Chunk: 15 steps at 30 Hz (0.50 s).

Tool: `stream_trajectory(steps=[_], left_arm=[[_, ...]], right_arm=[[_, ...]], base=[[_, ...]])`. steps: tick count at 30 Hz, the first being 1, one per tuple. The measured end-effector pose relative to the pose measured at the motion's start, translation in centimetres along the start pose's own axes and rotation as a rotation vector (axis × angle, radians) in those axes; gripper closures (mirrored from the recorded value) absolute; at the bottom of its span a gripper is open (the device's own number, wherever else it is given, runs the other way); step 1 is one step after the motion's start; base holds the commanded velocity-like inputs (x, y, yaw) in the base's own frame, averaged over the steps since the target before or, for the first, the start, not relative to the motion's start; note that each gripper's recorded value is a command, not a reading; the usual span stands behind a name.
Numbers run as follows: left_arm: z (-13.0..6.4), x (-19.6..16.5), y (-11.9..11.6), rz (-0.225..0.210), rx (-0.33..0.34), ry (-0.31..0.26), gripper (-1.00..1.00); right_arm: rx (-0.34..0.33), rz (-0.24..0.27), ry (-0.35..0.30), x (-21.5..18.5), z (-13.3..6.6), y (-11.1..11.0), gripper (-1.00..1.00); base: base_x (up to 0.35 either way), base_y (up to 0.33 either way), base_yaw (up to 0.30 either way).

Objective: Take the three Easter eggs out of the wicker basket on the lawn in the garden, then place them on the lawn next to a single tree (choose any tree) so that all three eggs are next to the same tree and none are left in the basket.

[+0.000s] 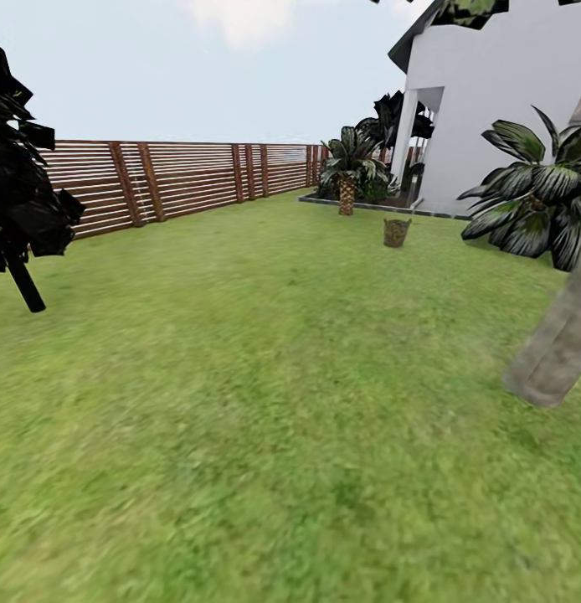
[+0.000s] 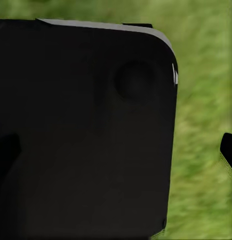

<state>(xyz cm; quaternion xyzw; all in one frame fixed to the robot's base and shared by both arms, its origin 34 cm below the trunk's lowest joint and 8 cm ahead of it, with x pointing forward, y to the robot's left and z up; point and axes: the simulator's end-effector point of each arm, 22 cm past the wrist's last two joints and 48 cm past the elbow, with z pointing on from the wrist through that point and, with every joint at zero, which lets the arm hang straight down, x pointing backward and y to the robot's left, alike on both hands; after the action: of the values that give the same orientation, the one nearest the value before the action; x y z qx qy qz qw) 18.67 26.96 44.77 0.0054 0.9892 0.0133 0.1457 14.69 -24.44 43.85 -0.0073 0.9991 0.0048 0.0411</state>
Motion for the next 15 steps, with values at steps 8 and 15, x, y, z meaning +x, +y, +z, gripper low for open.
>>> stream_trajectory(steps=[8,15], left_arm=[[-0.01,0.03,0.0,0.0,0.0,0.0,-1.0],[0.0,0.01,0.0,0.0,0.0,0.0,-1.0]], right_arm=[[0.001,0.004,0.001,0.03,0.0,0.0,-1.0],[-0.01,-0.003,-0.002,-0.08,0.0,0.73,-1.0]], base=[[0.332,0.0,0.0],[0.332,0.0,0.0]])
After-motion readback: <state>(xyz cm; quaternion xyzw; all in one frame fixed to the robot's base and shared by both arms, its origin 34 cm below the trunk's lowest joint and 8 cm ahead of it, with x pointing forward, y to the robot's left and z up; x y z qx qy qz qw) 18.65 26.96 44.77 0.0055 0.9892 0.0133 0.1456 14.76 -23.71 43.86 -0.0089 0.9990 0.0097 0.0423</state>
